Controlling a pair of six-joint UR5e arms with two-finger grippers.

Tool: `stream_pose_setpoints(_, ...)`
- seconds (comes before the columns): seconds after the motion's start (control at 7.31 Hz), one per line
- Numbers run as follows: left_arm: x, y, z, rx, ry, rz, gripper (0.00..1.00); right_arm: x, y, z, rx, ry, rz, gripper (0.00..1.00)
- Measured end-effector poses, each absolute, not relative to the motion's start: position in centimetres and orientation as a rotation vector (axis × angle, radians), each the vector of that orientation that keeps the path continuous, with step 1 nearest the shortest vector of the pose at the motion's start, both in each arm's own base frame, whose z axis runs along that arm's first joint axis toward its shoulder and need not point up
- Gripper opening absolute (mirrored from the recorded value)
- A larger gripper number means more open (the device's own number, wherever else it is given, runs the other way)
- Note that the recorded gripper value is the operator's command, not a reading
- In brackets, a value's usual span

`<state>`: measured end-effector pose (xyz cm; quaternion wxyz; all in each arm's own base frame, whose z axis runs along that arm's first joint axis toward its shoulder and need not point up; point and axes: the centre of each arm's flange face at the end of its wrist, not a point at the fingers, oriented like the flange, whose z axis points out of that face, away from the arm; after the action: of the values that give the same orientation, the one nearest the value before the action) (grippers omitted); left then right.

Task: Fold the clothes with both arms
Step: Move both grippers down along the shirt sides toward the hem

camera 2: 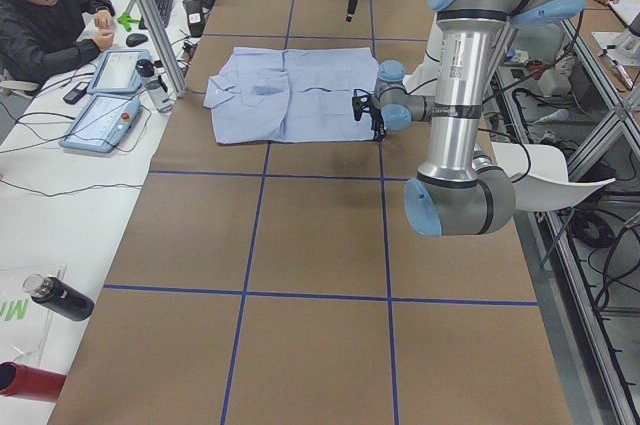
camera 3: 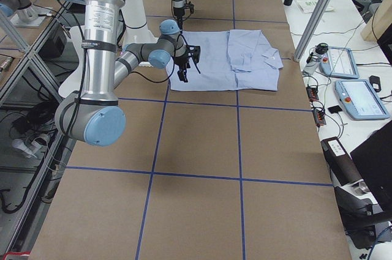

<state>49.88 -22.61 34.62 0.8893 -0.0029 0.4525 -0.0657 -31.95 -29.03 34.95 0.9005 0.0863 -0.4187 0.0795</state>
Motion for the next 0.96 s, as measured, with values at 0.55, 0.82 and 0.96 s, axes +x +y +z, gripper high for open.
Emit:
stream_pose_setpoints(0.55, 50.13, -22.01, 34.64, -0.014, 0.939, -0.126, 0.23, -31.95, -29.03, 34.96, 0.179, -0.866, 0.164, 1.0)
stream_pose_setpoints(0.82, 50.18, -21.67, 34.65, -0.019, 0.938, -0.123, 0.0, -31.95, -29.03, 35.11, 0.177, -0.863, 0.164, 1.0)
stream_pose_setpoints(0.96, 50.02, -21.61, 34.58, -0.02, 0.94, -0.123, 0.0, -31.92, -28.93, 35.42, 0.173, -0.858, 0.162, 1.0)
